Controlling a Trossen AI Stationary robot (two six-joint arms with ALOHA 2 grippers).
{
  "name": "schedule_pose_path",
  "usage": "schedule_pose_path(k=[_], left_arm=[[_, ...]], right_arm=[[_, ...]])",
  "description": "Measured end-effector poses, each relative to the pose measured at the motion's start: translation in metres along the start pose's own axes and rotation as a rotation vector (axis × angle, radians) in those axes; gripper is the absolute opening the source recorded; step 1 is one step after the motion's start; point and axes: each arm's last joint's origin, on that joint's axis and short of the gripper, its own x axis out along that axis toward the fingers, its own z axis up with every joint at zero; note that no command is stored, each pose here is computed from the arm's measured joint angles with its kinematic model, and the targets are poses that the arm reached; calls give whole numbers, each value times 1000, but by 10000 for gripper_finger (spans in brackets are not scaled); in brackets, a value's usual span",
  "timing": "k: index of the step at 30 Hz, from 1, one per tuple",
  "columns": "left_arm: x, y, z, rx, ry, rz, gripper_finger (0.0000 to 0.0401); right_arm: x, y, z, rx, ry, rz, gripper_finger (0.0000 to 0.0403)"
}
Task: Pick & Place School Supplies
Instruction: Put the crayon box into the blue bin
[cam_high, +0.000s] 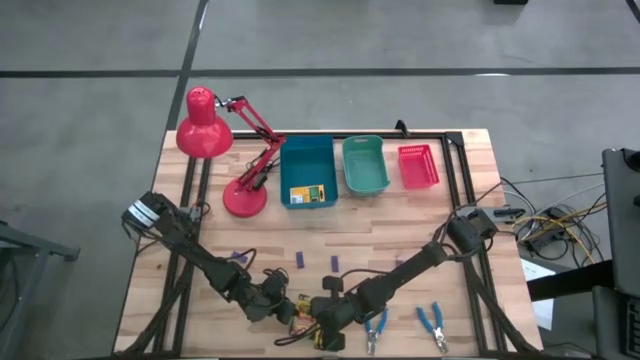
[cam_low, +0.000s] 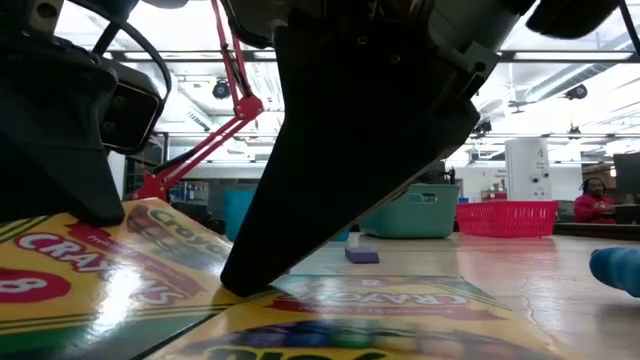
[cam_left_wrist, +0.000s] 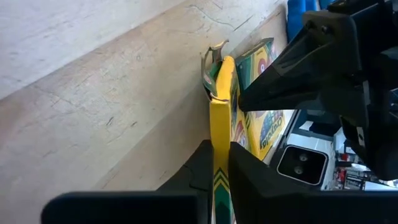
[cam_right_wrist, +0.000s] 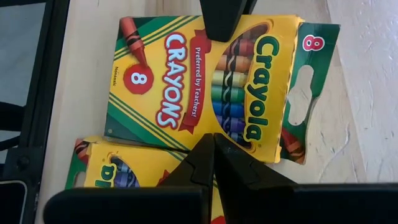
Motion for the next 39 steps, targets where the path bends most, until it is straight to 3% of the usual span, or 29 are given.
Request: schedule_pose_path(k=[9, 19, 27, 39], left_arm=[[1, 0, 0, -16, 3, -2, 36], [1, 0, 0, -16, 9, -3, 35], [1, 0, 0, -17, 8, -2, 35], [0, 0, 0, -14, 6, -2, 35]], right_arm=[[-11, 2, 5, -6, -59, -45, 8], [-51, 0, 28, -29, -209, -153, 8], [-69, 0, 34, -21, -225, -156, 8], [-80, -4, 35, 32, -286, -294, 8]])
